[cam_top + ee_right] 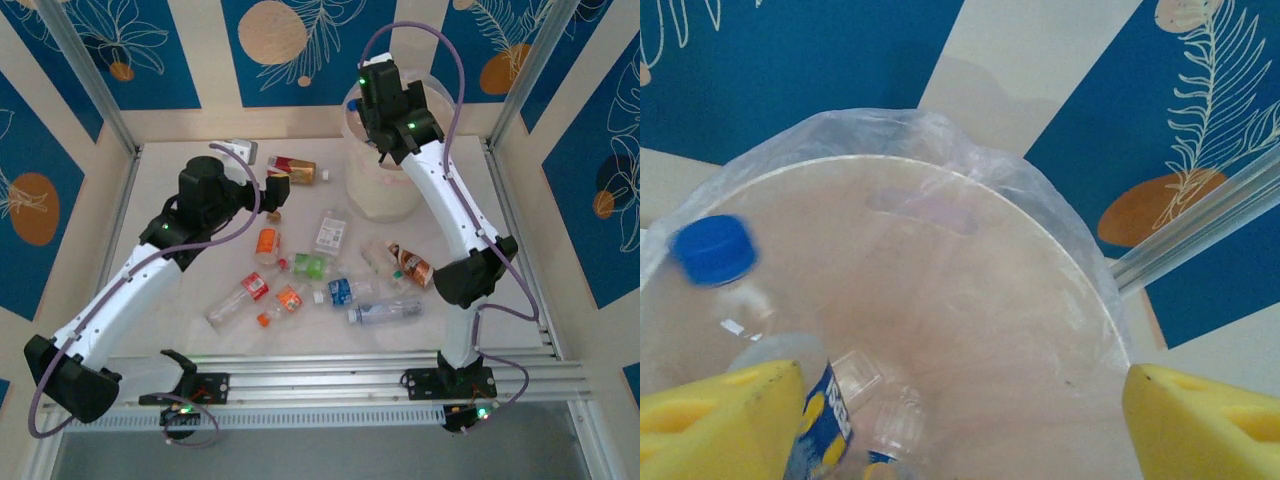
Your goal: Put the plastic bottles in the bin
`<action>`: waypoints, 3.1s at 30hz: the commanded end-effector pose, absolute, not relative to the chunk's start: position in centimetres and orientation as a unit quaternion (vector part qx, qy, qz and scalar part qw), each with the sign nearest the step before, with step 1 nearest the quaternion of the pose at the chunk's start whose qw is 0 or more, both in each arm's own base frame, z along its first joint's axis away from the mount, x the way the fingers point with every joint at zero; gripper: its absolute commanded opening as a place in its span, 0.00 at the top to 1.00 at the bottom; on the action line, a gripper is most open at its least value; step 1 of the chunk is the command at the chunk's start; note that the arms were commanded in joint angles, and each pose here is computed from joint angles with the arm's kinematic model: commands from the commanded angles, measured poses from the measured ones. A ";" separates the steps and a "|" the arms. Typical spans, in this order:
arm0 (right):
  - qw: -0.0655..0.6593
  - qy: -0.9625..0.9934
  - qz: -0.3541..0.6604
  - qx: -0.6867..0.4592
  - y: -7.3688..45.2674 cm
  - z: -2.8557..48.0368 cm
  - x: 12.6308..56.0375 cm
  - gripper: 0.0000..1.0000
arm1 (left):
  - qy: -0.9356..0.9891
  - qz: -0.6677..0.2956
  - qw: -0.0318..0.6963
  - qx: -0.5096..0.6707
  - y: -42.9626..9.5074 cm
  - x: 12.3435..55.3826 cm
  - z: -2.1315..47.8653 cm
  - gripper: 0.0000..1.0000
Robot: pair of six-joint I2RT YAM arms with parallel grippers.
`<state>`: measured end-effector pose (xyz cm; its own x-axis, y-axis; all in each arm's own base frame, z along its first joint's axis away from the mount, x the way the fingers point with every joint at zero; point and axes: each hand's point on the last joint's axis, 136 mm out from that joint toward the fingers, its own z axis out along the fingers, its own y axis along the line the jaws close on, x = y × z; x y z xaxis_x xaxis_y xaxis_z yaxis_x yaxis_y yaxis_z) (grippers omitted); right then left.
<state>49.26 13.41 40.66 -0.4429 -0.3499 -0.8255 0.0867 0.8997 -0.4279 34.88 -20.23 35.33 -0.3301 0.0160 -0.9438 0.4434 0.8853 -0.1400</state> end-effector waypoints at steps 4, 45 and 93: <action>0.559 0.810 -0.163 -0.066 14.0 44.6 47.3 0.06 | 0.808 -0.153 0.557 0.116 -19.0 36.1 36.0 0.00; 0.618 0.783 0.004 -0.070 15.5 48.1 39.1 0.01 | 0.993 0.070 0.022 0.097 -10.6 21.7 9.2 0.03; 0.619 0.783 0.015 -0.064 15.5 47.8 38.4 0.01 | 0.993 0.080 0.052 0.065 -9.5 25.7 5.0 0.33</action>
